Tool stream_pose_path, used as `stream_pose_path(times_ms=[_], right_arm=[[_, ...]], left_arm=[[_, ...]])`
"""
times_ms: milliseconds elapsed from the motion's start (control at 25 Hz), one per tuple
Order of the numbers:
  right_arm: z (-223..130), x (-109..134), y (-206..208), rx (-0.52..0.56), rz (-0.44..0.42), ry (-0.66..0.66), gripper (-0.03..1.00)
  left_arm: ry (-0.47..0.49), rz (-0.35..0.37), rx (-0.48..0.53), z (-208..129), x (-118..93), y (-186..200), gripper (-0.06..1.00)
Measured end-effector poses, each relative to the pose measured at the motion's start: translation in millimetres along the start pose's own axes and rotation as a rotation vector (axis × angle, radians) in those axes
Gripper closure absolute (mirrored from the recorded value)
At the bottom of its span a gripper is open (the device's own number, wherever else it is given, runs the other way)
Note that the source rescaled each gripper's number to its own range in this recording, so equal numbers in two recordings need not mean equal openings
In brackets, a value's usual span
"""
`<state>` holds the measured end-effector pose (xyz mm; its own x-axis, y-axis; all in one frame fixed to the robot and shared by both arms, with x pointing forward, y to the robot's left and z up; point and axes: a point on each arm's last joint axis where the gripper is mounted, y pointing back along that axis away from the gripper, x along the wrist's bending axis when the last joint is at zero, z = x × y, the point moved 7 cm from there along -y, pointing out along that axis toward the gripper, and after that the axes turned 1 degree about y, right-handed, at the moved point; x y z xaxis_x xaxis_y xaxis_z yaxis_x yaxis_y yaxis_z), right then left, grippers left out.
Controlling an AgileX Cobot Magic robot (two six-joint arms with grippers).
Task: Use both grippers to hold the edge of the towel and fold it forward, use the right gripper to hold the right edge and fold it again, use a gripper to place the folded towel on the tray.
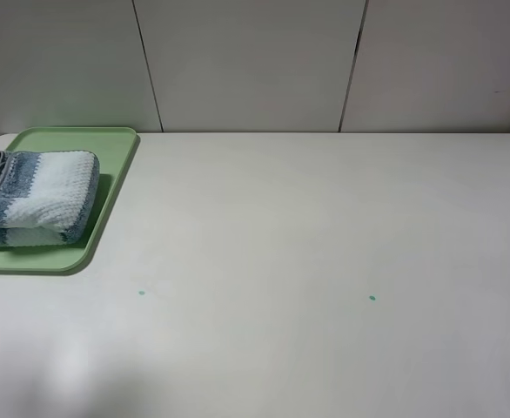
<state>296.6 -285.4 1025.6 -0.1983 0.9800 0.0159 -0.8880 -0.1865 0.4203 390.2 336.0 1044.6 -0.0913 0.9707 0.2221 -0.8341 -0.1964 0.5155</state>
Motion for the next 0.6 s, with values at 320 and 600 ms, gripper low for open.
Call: stream_pose_path(times_ms=[320, 600], right_arm=[[0, 0, 0, 0.0, 0.0, 0.0, -0.03], [0, 0, 0, 0.0, 0.0, 0.0, -0.03]], left_arm=[[0.051, -0.076, -0.023, -31, -17, 44, -0.05], [0.039, -0.213, 0.058, -56, -34, 57, -0.05]])
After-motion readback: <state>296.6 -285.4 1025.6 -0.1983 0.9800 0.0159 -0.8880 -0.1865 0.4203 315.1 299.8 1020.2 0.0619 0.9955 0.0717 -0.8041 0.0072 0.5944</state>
